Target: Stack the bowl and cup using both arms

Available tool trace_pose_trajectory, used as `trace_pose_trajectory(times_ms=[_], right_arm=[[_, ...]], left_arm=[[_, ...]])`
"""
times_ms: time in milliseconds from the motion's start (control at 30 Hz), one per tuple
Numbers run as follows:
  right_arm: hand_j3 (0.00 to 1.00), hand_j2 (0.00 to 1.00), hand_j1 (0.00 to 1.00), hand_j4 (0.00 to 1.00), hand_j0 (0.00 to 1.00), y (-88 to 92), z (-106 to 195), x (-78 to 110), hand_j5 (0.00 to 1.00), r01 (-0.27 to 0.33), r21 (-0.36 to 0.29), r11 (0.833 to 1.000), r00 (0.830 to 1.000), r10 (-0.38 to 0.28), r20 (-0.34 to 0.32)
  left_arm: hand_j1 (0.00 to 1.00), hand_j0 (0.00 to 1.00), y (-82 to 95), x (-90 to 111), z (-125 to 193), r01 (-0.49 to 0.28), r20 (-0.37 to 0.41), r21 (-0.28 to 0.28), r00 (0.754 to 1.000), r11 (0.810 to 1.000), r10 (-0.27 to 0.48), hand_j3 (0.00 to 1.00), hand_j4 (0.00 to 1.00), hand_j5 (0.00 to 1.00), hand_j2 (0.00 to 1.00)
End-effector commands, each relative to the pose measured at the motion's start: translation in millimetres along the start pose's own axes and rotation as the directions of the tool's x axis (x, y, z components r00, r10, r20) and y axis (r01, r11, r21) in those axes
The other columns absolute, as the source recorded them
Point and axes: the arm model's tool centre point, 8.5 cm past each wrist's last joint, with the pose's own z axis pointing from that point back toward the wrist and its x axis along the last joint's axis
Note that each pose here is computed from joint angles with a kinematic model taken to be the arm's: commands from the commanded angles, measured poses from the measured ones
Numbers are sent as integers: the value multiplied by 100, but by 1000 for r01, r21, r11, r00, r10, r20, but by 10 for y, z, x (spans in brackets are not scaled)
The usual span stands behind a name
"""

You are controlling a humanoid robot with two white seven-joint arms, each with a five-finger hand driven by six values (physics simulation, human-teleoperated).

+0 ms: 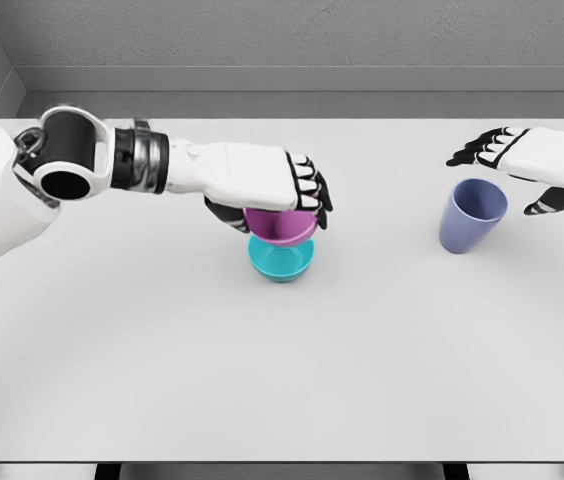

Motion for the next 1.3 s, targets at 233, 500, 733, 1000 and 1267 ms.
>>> trace_pose_trajectory(times_ms=[233, 500, 733, 1000, 1267], right_arm=[[100, 100, 100, 100, 100, 28, -15, 11, 100, 8, 5, 1000, 1000, -8, 5], [100, 100, 100, 100, 100, 49, -25, 11, 100, 13, 8, 1000, 1000, -13, 6], [100, 100, 100, 100, 100, 5, -28, 11, 100, 3, 4, 1000, 1000, -3, 6], [100, 100, 100, 100, 100, -31, 69, -30, 100, -10, 12, 1000, 1000, 10, -13], [100, 100, 100, 100, 100, -43, 108, 5, 100, -29, 23, 999, 1000, 29, -8]], left_arm=[[66, 66, -175, -139, -7, -56, -33, -30, 998, 998, 55, 66, 66, 66, 66], [67, 67, -201, -63, -108, -47, -1, -56, 999, 997, 47, 67, 67, 67, 67], [67, 67, -74, -7, -255, -17, 27, -40, 999, 999, 18, 67, 67, 67, 67], [67, 67, -176, -32, -300, 43, -5, -109, 999, 993, -44, 67, 67, 67, 67], [68, 68, -335, 28, -359, 37, 18, -157, 999, 987, -35, 68, 68, 68, 68]])
